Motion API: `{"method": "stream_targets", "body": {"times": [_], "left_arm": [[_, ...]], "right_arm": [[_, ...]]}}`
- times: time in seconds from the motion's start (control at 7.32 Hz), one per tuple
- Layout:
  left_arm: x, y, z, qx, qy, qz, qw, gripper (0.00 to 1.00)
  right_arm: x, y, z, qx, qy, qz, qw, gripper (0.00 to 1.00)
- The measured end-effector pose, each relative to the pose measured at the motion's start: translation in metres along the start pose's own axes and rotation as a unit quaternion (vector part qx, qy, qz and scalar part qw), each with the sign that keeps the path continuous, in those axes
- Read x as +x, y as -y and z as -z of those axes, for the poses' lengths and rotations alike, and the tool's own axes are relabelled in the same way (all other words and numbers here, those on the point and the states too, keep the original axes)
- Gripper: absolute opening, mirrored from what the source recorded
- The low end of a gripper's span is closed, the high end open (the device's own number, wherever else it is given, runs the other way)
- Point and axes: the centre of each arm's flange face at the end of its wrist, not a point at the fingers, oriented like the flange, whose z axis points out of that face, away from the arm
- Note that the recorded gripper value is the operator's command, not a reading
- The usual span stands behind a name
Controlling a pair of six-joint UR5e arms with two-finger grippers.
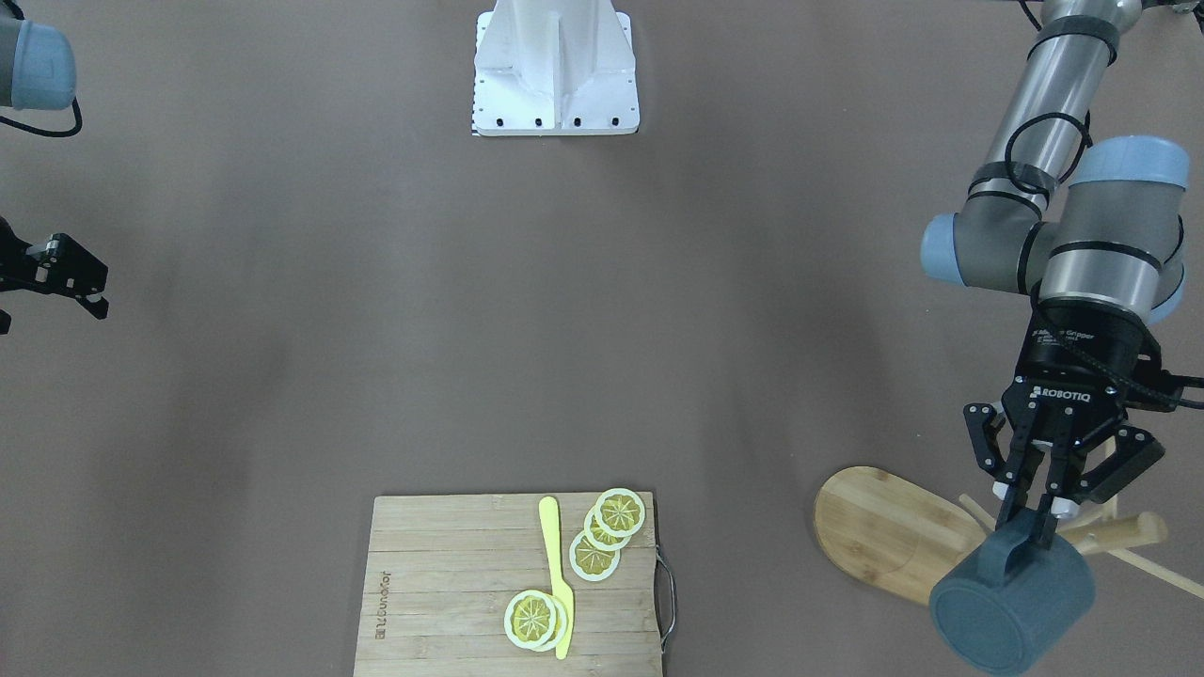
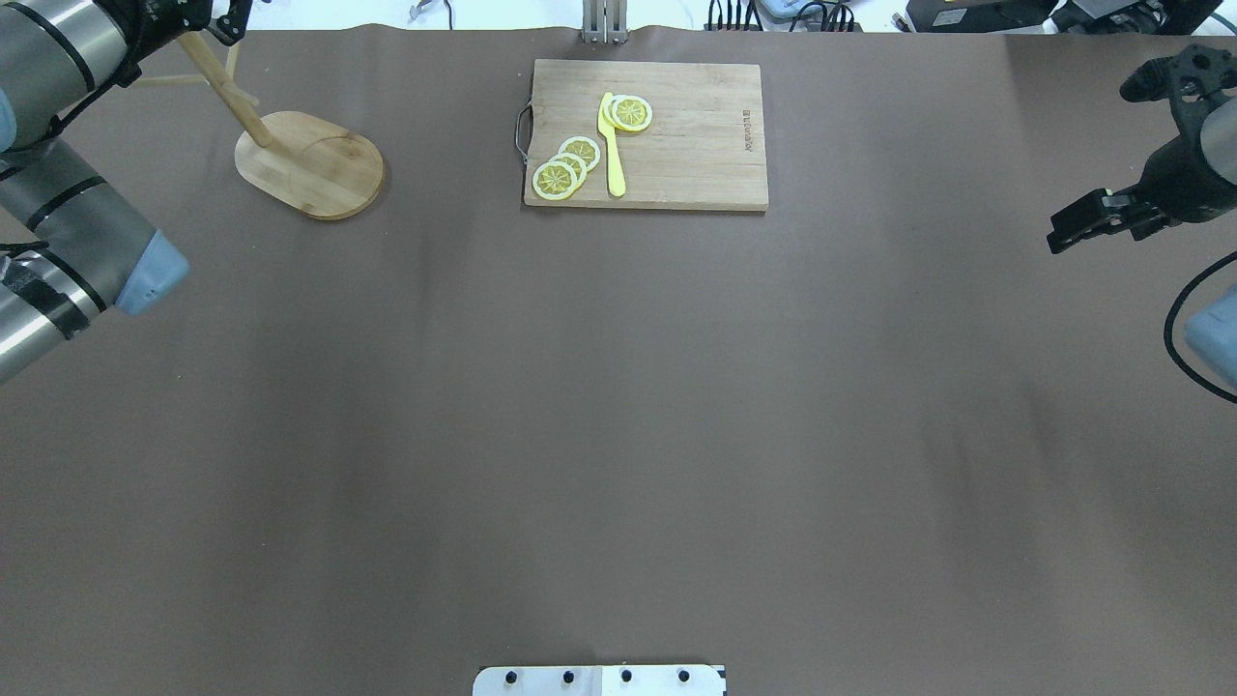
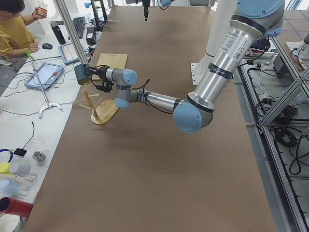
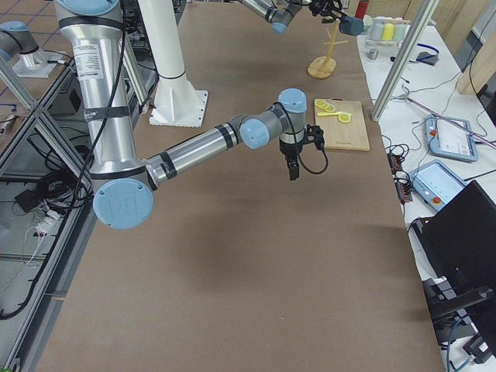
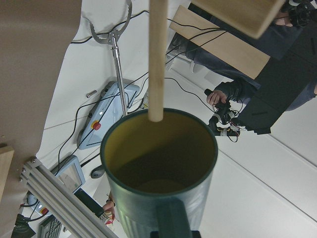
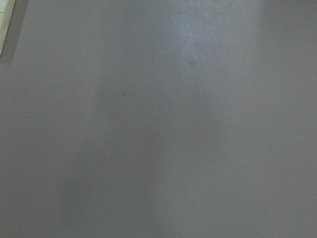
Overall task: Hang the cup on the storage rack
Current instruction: 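Hook the mug handle over a stand peg and open the left gripper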
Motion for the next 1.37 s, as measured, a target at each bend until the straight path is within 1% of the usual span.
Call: {"method": "stream_targets", "body": {"times": [0.27, 0.41, 0.68, 0.96, 1.23, 1.37], "left_arm": [[0.001, 0.019, 0.006, 0.014, 0.004, 0.018, 0.9997, 0.00], [0.007, 0.028, 0.011, 0.019, 0.012, 0.022, 0.9995, 0.00], [0.020, 0.043, 0.021, 0.025, 0.029, 0.024, 0.9990, 0.00], [0.020, 0.049, 0.024, 0.026, 0.039, 0.025, 0.9986, 0.00], [0.018, 0.049, 0.026, 0.020, 0.043, 0.024, 0.9986, 0.50], [0.017, 0.051, 0.026, 0.019, 0.044, 0.024, 0.9986, 0.77]], "right_arm": [[-0.003, 0.002, 0.002, 0.003, 0.002, 0.002, 1.0000, 1.00], [-0.006, 0.003, 0.002, 0.003, 0.003, 0.004, 1.0000, 1.00], [-0.012, 0.005, 0.003, 0.005, 0.005, 0.005, 1.0000, 1.00], [-0.014, 0.006, 0.002, 0.005, 0.005, 0.005, 1.0000, 1.00], [-0.014, 0.006, 0.002, 0.005, 0.005, 0.006, 1.0000, 1.00], [-0.015, 0.006, 0.002, 0.004, 0.005, 0.006, 1.0000, 1.00]]}}
